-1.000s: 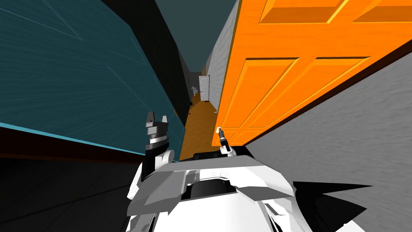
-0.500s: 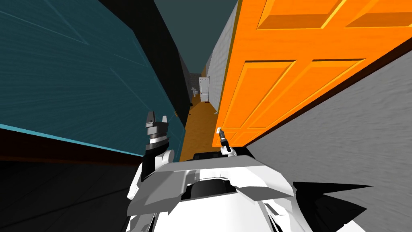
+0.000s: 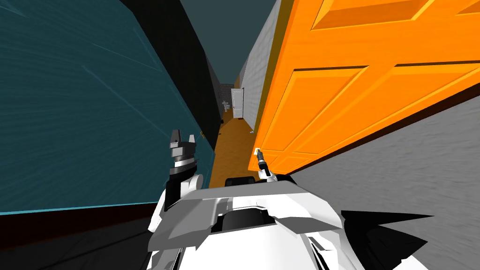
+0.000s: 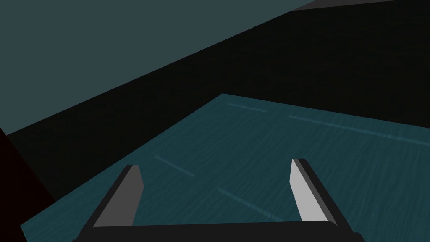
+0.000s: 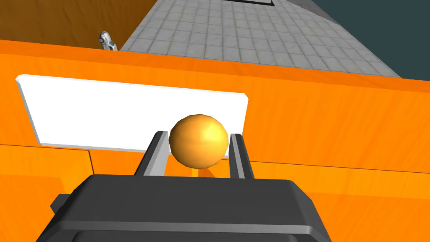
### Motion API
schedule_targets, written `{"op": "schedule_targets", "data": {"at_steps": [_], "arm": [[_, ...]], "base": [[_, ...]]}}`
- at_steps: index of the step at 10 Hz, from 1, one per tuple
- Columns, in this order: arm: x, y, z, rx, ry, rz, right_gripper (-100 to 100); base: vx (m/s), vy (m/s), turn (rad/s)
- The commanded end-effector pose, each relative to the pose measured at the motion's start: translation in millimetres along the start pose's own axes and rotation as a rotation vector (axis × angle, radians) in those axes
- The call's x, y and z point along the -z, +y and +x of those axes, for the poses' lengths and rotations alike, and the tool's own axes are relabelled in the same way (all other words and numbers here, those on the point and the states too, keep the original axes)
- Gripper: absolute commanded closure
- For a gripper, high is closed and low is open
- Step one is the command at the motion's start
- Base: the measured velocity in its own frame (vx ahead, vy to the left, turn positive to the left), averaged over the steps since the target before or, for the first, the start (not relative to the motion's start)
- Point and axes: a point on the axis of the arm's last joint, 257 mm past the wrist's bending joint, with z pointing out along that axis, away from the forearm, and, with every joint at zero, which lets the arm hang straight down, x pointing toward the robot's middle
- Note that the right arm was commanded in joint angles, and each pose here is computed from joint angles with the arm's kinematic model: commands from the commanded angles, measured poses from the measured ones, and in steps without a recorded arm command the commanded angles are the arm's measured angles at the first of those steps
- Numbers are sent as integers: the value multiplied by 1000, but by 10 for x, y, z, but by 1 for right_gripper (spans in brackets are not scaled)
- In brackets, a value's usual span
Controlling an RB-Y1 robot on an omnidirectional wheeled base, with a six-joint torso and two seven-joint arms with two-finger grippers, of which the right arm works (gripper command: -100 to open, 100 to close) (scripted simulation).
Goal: Push the door open
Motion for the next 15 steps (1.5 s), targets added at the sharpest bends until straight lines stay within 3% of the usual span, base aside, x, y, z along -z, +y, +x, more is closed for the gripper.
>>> {"op": "schedule_targets", "data": {"at_steps": [1,2,4,5,6,12,15], "arm": [[-8,40,-133,8,-23,-4,100],[-10,43,-282,12,-52,-4,100],[-10,44,-320,12,-60,-4,100],[-8,45,-433,13,-84,-3,100],[-7,44,-362,5,-72,-1,-100],[-11,37,-279,-23,-78,2,-100],[19,39,-349,-16,-88,-4,-100]], "base": [[129,28,-34],[146,26,-55],[147,25,-73],[136,25,-98],[-70,98,-64],[-203,108,-46],[164,-11,29]]}}
